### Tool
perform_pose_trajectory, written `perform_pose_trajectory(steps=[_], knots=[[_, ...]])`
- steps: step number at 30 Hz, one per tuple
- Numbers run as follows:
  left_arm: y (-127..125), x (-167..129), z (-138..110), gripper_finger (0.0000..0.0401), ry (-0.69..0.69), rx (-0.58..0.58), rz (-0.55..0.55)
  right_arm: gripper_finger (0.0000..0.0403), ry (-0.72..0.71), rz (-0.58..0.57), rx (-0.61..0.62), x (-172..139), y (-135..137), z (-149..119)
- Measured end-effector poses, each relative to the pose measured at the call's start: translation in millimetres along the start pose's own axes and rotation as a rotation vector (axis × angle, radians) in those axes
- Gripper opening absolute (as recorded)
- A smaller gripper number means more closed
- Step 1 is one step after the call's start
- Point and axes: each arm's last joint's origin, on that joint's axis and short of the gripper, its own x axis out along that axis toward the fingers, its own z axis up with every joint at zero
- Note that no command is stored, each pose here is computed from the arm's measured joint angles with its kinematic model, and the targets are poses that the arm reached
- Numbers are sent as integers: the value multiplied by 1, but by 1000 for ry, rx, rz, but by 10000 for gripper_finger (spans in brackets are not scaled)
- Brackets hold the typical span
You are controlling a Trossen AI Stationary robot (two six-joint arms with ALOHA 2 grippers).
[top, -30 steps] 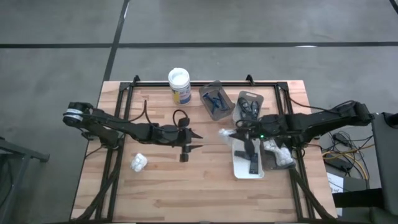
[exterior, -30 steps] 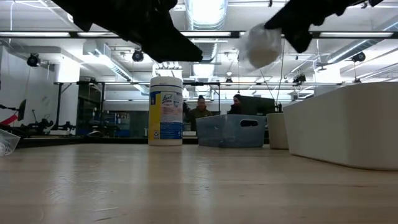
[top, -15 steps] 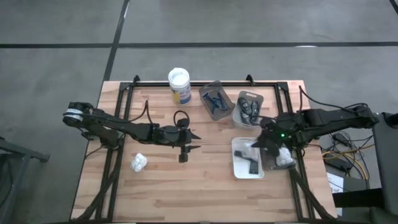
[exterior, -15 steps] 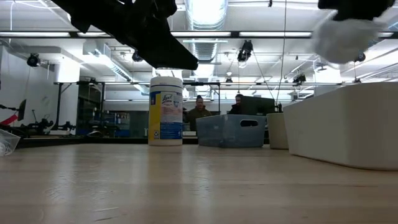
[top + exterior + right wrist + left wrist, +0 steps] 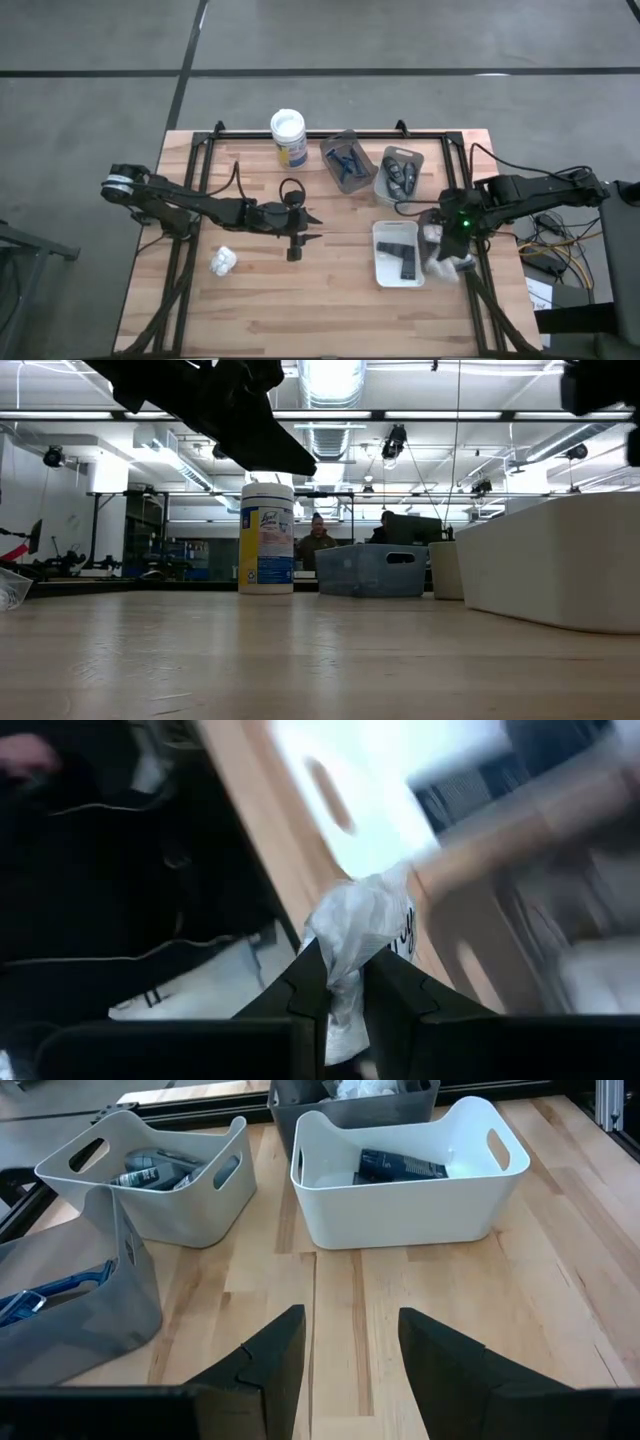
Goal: Pick & Place Travel size toiletries
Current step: Put the white cotton pack into the bottom black bin
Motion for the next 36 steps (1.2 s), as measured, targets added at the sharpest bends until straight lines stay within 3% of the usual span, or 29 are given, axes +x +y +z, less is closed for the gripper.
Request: perform_pose_trajectory(steps=[7, 13, 23, 31, 36], knots=[[0, 0, -1, 167, 8, 1, 0, 35, 65, -113, 118, -2, -12, -10], [0, 0, -1, 167, 8, 0, 0, 47, 56, -122, 110, -2, -13, -10], [0, 0, -1, 167, 7, -3, 0, 32, 31, -90, 81, -9, -15, -16], [0, 0, -1, 167, 6, -4, 1, 45, -95, -170, 72, -17, -23, -22], [0, 0, -1, 167, 6, -13, 0, 36, -118, -162, 68, -19, -23, -24]])
